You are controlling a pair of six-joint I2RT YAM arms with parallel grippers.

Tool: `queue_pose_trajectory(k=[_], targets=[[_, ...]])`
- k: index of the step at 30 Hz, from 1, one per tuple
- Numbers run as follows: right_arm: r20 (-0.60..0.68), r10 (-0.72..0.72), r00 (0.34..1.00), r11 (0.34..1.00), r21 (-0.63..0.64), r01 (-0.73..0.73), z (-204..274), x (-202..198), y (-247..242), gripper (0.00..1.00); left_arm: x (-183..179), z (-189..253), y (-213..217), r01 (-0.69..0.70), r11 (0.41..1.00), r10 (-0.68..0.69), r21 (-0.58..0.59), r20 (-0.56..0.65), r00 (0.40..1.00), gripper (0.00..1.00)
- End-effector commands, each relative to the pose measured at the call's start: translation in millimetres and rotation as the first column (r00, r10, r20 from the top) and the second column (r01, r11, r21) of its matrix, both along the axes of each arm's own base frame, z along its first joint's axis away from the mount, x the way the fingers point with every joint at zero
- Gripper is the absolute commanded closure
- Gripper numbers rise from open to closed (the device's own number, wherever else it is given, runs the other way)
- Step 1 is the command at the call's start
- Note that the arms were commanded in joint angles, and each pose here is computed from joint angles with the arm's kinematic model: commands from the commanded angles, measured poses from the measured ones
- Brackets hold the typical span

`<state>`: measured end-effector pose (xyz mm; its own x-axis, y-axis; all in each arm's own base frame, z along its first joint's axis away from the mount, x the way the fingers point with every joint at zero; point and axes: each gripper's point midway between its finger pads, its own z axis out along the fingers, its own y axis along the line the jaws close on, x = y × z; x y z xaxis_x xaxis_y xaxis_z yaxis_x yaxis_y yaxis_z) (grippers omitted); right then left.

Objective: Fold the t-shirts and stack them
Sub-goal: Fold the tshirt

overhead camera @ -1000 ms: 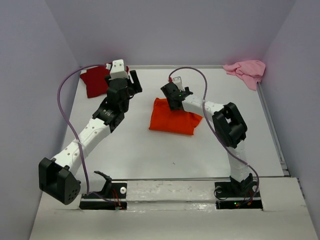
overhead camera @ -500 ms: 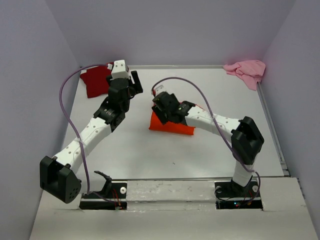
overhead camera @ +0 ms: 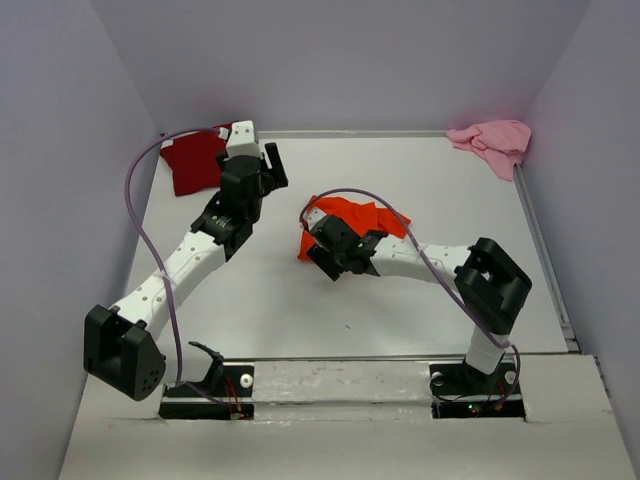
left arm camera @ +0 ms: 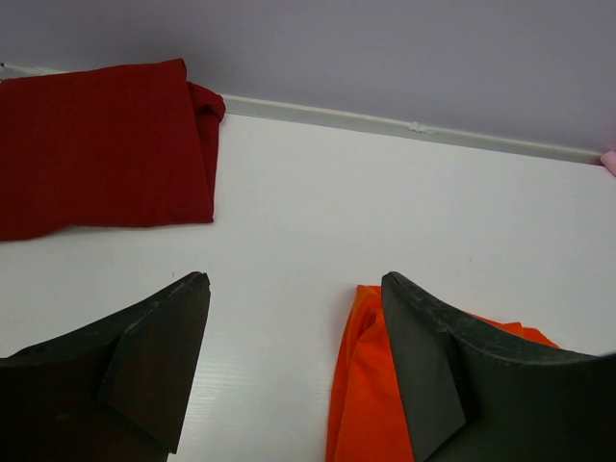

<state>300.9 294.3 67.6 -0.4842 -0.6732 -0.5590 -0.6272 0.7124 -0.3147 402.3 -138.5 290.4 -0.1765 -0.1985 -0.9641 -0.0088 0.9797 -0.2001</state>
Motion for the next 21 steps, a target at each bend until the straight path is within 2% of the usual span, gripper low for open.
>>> queue_pose_trajectory(k=[1,17,20,21], targets=[[0.088,0.026,0.996,0.995,0.097,-0.035,20,16,23,0.25,2,15,0,0.002,1.0,-0.001,-0.025,0.036,0.999,0.19],[0.041,0.093,0.995,0.994,0.049,-0.095,-37,26,45,0.25,3,18,4,-0.002,0.999,0.003,-0.033,0.04,0.999,0.19],[0.024,0.094,0.995,0.995,0.039,-0.095,-47,24,44,0.33,3,18,5,-0.004,0.999,0.005,-0.033,0.04,0.999,0.18],[0.019,0.093,0.995,0.995,0.035,-0.094,-49,24,44,0.48,3,18,5,-0.005,0.999,0.006,-0.032,0.038,0.999,0.18]])
